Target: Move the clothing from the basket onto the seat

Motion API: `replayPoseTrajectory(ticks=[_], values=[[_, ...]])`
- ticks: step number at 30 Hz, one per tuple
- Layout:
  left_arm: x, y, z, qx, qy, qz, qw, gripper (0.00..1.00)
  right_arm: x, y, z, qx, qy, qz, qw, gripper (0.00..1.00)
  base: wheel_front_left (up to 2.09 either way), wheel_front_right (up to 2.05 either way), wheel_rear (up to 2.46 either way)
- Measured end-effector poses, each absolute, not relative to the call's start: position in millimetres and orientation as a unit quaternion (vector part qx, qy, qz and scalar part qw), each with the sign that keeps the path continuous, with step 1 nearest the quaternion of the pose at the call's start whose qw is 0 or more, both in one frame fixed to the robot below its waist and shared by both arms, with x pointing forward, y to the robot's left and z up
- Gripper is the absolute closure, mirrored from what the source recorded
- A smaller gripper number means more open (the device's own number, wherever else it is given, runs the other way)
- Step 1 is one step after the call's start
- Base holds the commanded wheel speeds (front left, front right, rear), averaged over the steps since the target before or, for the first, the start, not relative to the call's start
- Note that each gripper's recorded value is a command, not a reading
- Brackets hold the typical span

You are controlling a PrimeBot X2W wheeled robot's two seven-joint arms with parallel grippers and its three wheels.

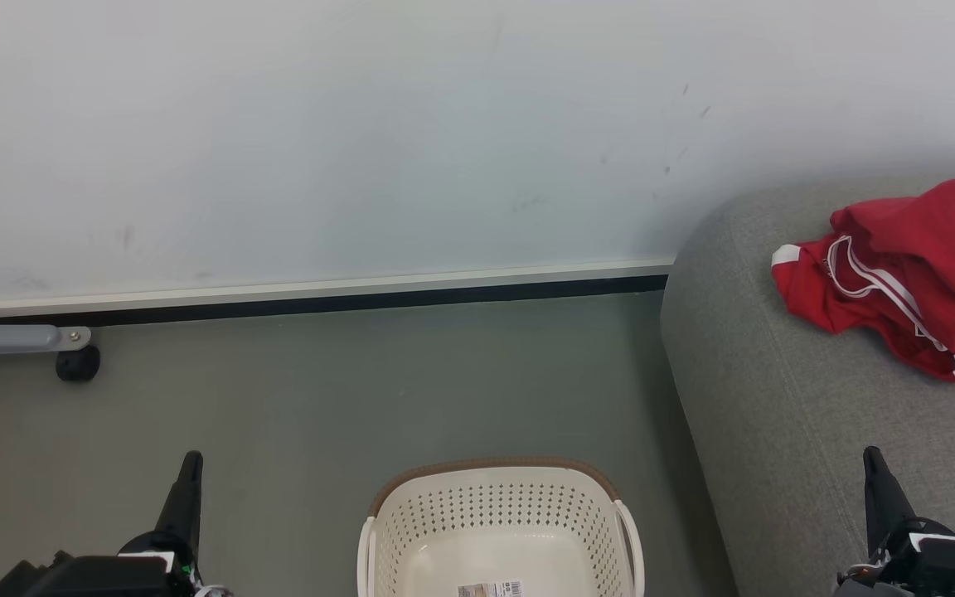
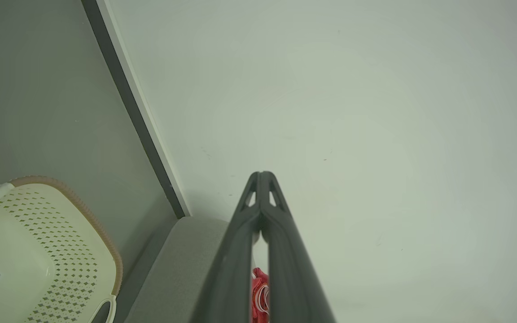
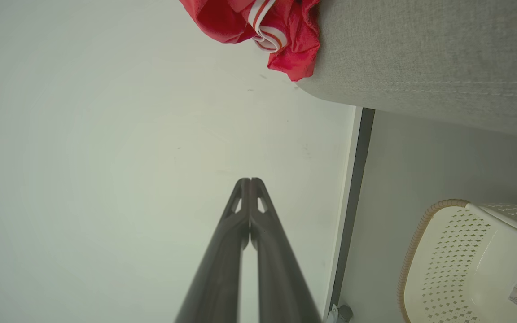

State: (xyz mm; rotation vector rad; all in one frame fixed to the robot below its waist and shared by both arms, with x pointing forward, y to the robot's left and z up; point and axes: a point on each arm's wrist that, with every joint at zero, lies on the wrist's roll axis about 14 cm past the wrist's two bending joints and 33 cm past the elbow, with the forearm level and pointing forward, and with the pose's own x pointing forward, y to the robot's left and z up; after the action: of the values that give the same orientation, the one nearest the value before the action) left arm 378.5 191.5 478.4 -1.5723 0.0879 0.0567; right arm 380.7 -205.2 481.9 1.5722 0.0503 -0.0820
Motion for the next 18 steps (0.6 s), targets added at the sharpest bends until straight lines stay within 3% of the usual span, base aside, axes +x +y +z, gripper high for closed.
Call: replayPoseTrajectory(ticks=[18], values=[[378.5,191.5,478.4,-0.707,0.04,0.025,0.705,1.0,380.7,-205.2,481.9,0.707,0.023,-0.037,0.706,1.0,0.0,0.0,0.0]])
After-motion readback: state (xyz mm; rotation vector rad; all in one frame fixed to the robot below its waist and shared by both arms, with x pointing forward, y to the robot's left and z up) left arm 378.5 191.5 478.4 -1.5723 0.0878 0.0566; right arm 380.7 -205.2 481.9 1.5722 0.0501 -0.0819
